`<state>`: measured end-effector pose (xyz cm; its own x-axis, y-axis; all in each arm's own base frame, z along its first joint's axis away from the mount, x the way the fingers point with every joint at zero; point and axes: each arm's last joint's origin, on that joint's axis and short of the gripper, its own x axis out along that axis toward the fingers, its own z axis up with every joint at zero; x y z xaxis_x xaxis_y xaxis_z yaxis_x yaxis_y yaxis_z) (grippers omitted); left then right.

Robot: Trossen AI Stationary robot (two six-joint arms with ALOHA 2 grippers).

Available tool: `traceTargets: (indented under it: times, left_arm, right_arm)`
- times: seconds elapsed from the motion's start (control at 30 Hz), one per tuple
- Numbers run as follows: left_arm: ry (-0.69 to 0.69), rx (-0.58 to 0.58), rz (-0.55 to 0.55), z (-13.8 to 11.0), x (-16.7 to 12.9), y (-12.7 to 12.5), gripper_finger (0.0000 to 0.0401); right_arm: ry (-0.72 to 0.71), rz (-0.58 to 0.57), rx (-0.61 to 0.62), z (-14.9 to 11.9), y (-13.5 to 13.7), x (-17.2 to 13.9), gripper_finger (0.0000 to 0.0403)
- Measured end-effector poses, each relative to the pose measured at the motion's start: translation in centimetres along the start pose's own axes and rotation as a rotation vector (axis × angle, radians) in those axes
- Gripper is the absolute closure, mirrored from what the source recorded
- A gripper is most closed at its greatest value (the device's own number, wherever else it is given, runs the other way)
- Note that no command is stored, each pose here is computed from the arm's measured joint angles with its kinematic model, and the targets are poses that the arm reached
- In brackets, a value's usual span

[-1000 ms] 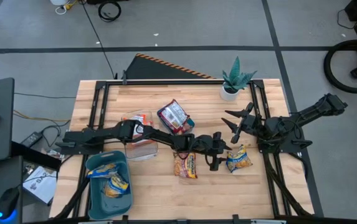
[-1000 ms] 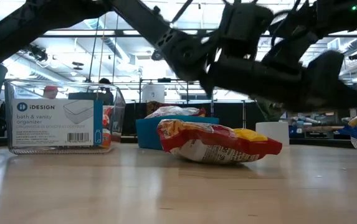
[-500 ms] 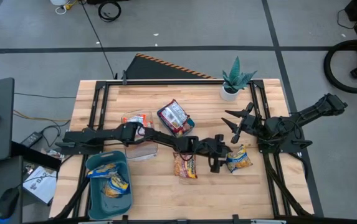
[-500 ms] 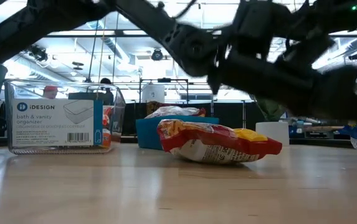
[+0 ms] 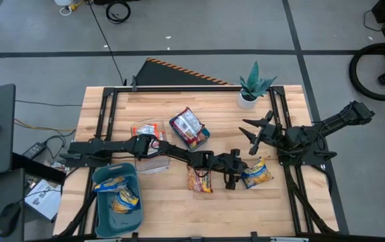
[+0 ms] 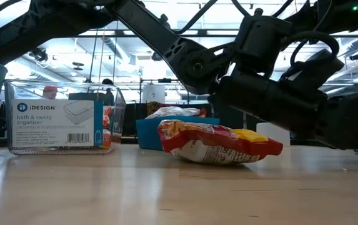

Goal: Sort Maruchan noodles
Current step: Put the blue noodle pack into the green bin

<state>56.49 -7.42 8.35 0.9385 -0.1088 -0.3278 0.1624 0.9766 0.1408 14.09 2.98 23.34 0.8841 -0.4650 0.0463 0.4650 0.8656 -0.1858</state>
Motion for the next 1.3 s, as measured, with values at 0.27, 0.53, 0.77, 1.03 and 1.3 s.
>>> traceTargets:
  times: [0.27,0.53,0.77,1.03,1.3]
  left_arm:
    - [0.013,0.026,-0.002,0.5,-0.3,0.1,0.0277]
    - [0.042,0.079,-0.008,2.8,-1.4,0.4,0.0329]
    - [0.081,0.079,-0.014,2.4,-1.4,0.4,0.0371]
    - [0.220,0.115,-0.040,5.7,-4.2,1.2,0.0369]
    - [0.419,0.163,-0.088,9.5,-9.0,2.1,0.0369]
  right_arm:
    - [0.002,-0.001,-0.002,0.0,0.0,0.0,0.0234]
    - [0.019,-0.053,-0.017,-0.1,-0.2,0.0,0.0234]
    - [0.022,-0.078,-0.011,-0.1,-0.3,-0.1,0.0234]
    - [0.020,-0.066,-0.017,0.0,0.0,-0.3,0.0234]
    - [0.025,-0.104,-0.041,0.1,0.0,-0.6,0.0234]
